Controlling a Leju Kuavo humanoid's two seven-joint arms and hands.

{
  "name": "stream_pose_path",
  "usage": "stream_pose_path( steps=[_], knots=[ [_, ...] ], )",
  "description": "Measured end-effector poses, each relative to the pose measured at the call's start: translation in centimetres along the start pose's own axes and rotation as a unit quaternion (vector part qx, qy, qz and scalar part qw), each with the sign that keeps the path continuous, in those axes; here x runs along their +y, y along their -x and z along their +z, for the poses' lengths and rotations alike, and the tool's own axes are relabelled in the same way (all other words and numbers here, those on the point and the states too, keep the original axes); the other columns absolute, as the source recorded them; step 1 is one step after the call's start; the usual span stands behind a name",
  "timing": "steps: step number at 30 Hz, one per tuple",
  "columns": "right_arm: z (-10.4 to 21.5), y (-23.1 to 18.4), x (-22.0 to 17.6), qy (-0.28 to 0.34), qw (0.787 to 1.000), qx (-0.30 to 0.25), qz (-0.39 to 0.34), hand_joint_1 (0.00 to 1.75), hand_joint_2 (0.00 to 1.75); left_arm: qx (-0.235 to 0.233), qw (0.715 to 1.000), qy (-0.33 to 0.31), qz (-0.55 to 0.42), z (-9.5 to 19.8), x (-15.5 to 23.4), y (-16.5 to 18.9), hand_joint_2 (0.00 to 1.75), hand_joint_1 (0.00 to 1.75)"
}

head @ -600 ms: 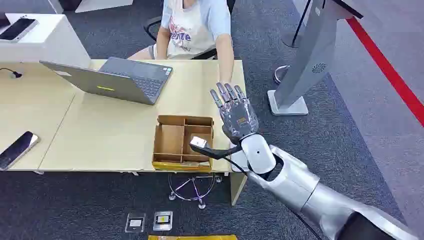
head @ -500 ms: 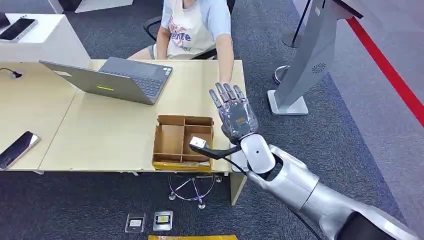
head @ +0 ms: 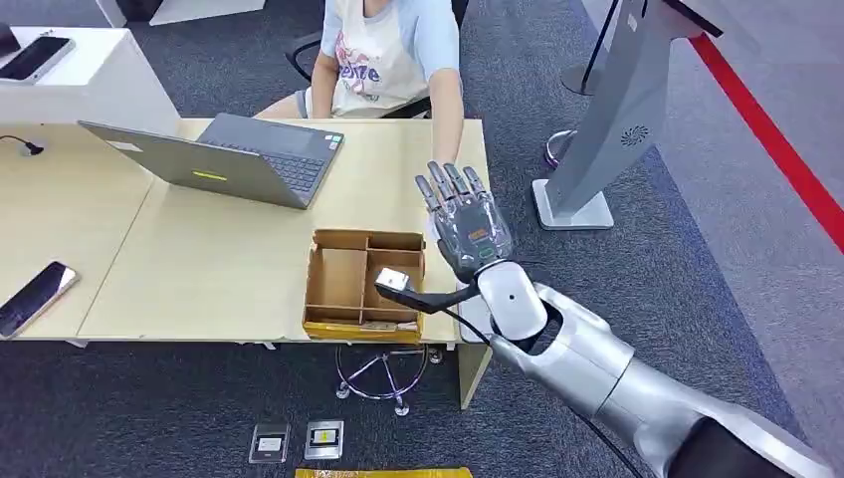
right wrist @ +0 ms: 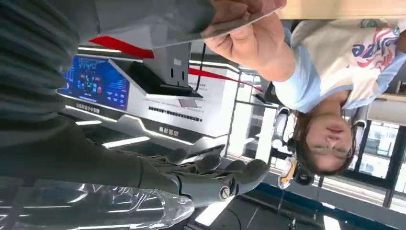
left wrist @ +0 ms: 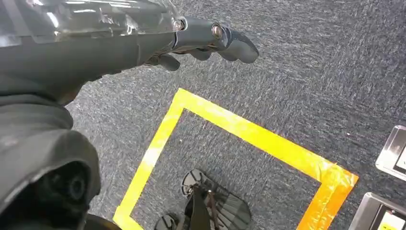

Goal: Pass the card to the sensor for recognition and then transmit it.

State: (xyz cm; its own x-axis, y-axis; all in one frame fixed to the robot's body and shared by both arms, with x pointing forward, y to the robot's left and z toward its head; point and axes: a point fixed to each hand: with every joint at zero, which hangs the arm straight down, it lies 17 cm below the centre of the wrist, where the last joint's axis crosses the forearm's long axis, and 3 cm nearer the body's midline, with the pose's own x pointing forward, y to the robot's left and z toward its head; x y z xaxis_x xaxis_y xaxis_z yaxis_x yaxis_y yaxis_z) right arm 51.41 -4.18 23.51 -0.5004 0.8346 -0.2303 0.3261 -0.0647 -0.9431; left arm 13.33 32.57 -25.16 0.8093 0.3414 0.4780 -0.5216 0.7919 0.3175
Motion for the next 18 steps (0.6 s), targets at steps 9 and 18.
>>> stream_pose_path(
  steps=[9,18],
  knots=[
    [0.06,0.21,0.55,-0.010,1.000,0.004,-0.006,1.75,1.75,0.000,1.000,0.001,0.000,0.05,-0.11,0.03,0.00,0.00],
    [0.06,0.27,0.63,-0.010,1.000,0.005,-0.007,1.75,1.75,0.004,1.000,0.001,0.000,0.06,-0.12,0.15,0.00,0.00]
  ],
)
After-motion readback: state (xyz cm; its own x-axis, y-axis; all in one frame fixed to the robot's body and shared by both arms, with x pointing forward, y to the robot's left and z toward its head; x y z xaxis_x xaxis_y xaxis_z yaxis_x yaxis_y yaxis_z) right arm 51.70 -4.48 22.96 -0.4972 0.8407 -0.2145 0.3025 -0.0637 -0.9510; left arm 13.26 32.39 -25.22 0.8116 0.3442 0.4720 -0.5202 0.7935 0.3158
